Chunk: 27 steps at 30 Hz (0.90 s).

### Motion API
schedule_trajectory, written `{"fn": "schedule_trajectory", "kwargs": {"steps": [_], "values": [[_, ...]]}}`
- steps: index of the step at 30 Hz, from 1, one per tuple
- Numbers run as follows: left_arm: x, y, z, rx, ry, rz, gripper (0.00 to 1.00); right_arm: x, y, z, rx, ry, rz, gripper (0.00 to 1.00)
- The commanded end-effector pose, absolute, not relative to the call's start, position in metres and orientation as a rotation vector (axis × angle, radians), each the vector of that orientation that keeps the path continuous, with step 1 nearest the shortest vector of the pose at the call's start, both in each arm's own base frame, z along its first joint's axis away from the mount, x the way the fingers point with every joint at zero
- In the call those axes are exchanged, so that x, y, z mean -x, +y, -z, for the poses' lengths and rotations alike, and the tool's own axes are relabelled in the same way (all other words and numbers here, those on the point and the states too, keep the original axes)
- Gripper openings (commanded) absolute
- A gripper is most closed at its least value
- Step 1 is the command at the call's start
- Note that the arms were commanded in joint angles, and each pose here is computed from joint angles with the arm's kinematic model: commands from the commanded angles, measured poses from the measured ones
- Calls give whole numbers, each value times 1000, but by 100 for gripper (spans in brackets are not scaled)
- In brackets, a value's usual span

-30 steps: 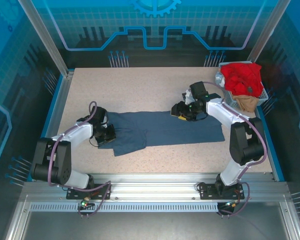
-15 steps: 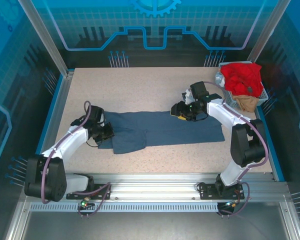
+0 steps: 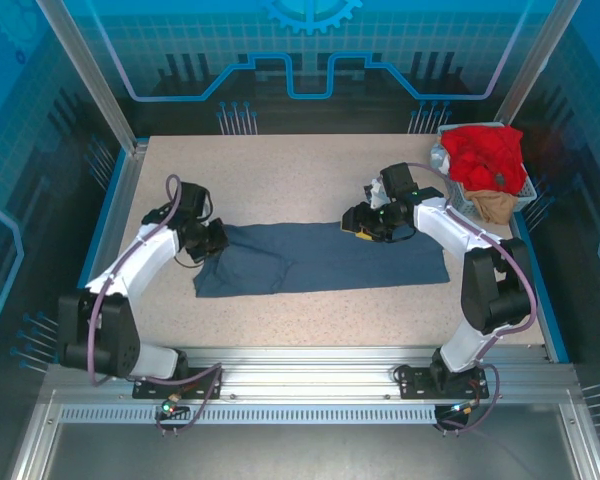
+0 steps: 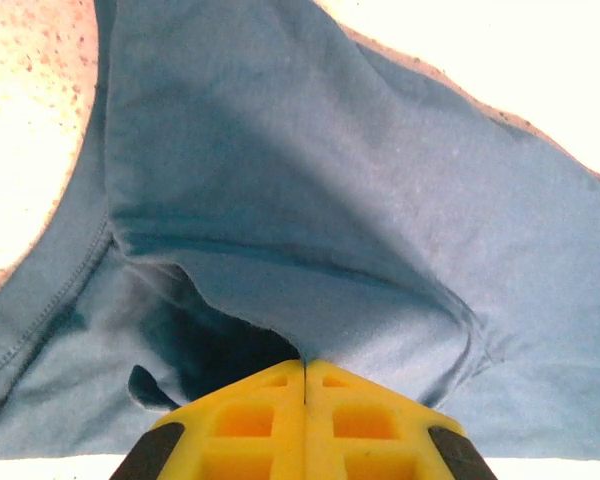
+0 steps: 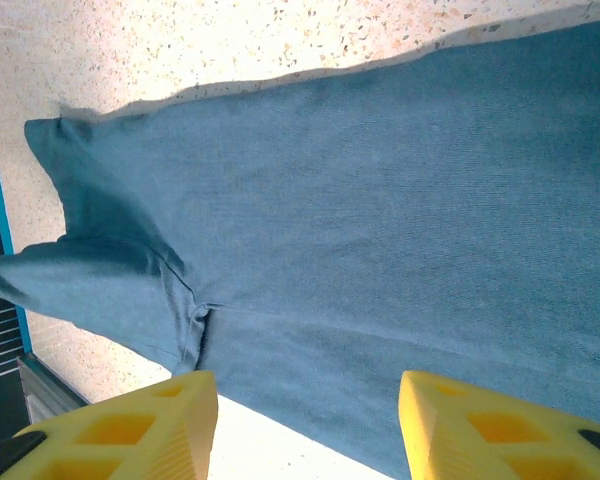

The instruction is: Fold and stack the t-shirts

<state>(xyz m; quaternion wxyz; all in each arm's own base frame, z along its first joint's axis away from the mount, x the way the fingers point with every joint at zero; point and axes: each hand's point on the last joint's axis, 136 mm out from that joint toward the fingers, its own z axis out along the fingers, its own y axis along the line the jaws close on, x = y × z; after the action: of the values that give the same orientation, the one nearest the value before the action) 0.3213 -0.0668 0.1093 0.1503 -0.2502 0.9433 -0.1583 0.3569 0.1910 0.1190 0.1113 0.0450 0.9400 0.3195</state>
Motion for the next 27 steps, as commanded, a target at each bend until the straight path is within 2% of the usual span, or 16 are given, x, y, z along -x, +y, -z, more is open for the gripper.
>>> {"fn": "schedule_trajectory", "kwargs": {"steps": [1, 8, 13, 16, 19, 20, 23, 27], "values": [[-324, -61, -107, 712, 2776, 360, 0, -354, 194, -130, -110, 2739, -964, 52], [-350, -53, -90, 655, 2840, 241, 0, -352, 193, -129, -115, 2740, -964, 52], [-363, -42, -60, 622, 2907, 115, 0, -351, 189, -127, -124, 2745, -941, 52], [-373, -33, -55, 618, 2899, 29, 15, -350, 184, -127, -139, 2743, -916, 52], [-378, -29, -73, 615, 2835, -46, 38, -348, 173, -124, -176, 2750, -873, 52], [-376, -28, -84, 600, 2802, -99, 40, -347, 167, -122, -199, 2753, -852, 51], [-364, -42, -108, 615, 2724, -93, 39, -345, 147, -113, -277, 2775, -790, 50], [-340, -84, -95, 737, 2764, 138, 30, -344, 114, -95, -416, 2823, -707, 46]]}}
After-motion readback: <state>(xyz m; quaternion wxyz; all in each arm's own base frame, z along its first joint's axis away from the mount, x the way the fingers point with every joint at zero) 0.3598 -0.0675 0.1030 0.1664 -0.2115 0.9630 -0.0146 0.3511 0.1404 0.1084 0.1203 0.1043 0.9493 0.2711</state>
